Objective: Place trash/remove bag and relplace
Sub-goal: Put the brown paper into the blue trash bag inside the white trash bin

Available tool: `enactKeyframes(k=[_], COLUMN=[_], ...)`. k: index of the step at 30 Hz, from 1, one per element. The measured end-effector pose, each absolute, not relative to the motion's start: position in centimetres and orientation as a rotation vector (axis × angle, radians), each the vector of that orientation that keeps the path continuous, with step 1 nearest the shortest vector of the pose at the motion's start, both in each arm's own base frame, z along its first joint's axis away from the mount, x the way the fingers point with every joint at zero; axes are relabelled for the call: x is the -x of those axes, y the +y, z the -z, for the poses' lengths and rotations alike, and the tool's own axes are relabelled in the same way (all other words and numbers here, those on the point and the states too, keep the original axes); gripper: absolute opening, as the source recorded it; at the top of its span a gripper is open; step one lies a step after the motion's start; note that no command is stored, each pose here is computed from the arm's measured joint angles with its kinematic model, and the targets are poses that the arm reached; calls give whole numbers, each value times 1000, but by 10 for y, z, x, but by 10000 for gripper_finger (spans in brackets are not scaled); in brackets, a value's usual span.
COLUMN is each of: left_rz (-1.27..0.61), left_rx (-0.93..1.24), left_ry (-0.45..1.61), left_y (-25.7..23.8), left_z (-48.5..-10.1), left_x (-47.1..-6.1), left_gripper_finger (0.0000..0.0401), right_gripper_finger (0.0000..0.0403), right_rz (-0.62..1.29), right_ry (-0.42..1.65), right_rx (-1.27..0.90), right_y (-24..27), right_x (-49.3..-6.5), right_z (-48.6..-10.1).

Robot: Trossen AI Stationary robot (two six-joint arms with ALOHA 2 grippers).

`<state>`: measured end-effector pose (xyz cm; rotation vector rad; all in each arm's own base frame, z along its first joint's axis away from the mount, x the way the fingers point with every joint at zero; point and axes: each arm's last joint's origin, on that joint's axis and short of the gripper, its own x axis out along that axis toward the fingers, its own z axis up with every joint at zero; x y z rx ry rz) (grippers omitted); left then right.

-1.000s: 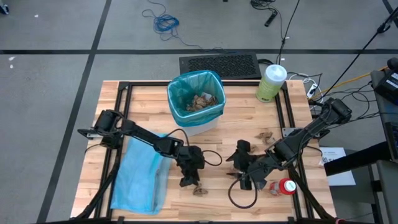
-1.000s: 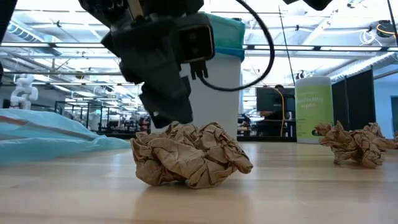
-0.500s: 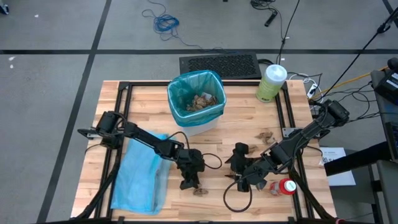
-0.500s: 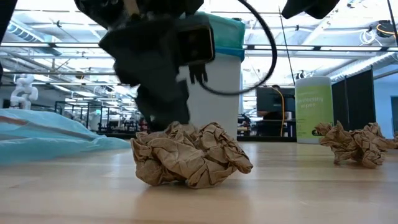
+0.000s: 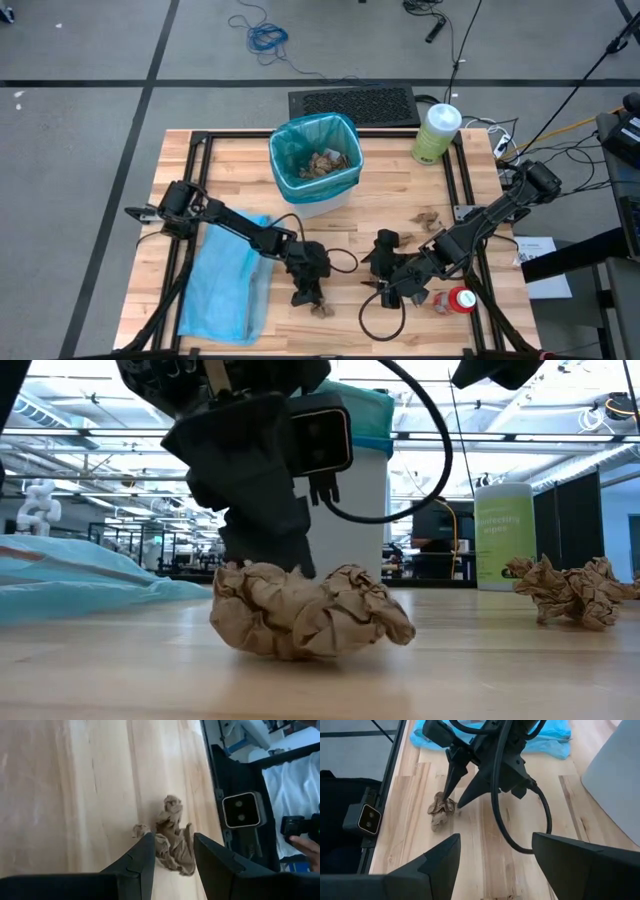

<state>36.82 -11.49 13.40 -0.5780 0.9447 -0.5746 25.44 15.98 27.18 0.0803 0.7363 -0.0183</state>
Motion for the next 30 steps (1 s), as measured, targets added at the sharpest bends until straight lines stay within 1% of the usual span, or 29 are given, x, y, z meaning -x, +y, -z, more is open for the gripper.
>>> enactKeyframes(k=[10,19,30], left_rz=[512,553,561], left_rx=[570,556,550], left_ry=[987,958,931], left_y=[-111,-120,-122], left_z=[-130,-133,-132], left_x=[-366,-366,-368], left_gripper_finger=[131,131,131], right_gripper_finger=[238,238,238], right_rz=[17,17,17], right_ry=[736,736,735], right_rx=[-77,-77,-77], right_y=[160,160,160], right_x=[-254,-254,-255], right_z=[-272,-272,-272])
